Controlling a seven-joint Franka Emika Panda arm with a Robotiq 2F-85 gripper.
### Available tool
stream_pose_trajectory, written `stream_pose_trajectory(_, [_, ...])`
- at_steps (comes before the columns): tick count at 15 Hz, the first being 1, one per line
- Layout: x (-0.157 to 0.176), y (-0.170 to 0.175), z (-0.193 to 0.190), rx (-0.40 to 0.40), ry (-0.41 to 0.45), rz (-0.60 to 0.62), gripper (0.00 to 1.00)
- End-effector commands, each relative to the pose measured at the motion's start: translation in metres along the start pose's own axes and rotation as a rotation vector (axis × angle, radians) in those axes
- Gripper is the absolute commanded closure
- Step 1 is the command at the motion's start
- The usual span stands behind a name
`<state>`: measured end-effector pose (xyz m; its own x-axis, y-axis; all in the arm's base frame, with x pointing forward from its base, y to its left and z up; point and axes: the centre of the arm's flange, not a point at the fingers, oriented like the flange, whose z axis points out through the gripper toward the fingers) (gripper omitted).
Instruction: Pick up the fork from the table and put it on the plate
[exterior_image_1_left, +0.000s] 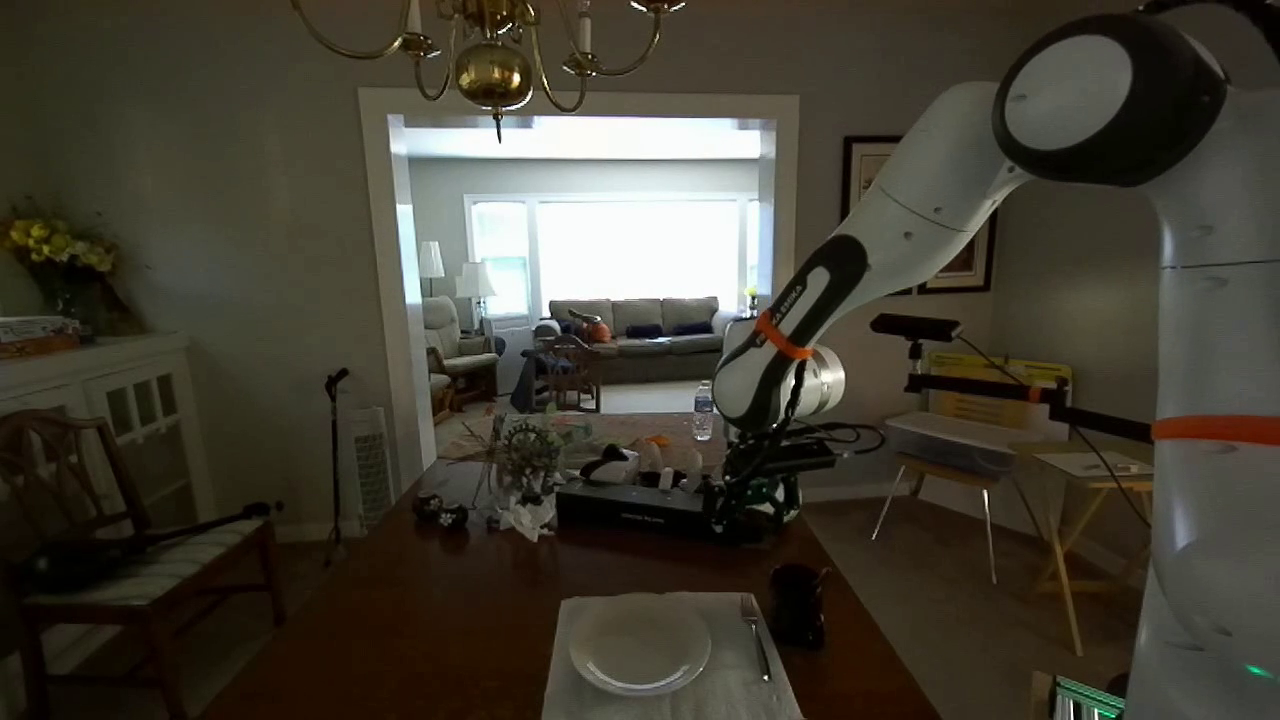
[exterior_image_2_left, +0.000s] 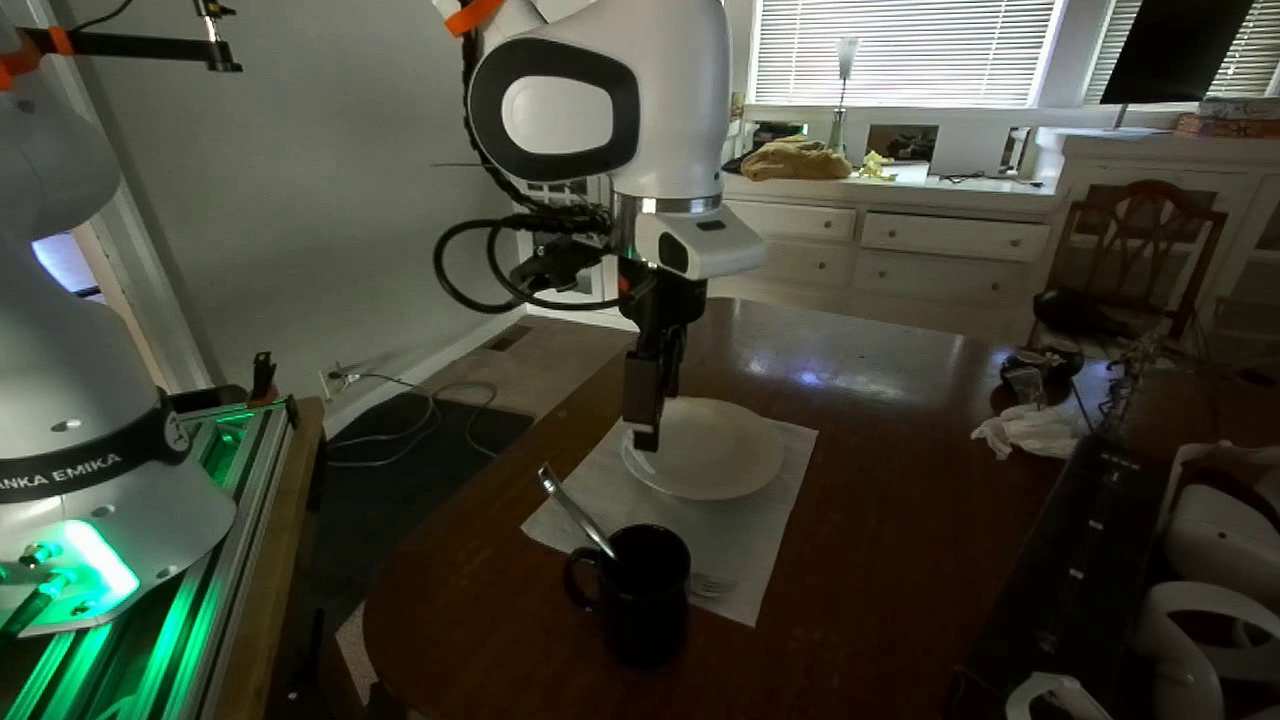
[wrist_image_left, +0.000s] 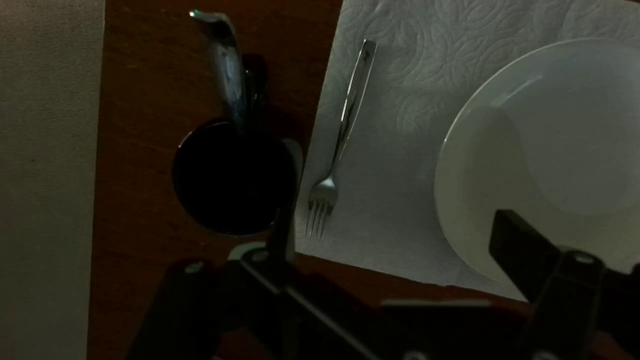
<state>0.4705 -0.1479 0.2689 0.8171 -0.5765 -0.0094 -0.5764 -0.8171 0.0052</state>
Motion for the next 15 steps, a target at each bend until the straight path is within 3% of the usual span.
stream_pose_trajectory(1, [0.0, -0.008, 0.044, 0.012, 0.04, 0.007, 0.0])
stream_pose_trajectory(11, [-0.011, -0.008, 0.12, 0.0, 0.11, 0.037, 0.0])
stream_pose_trajectory(15, [-0.013, -0.01, 0.125, -0.006, 0.113, 0.037, 0.1])
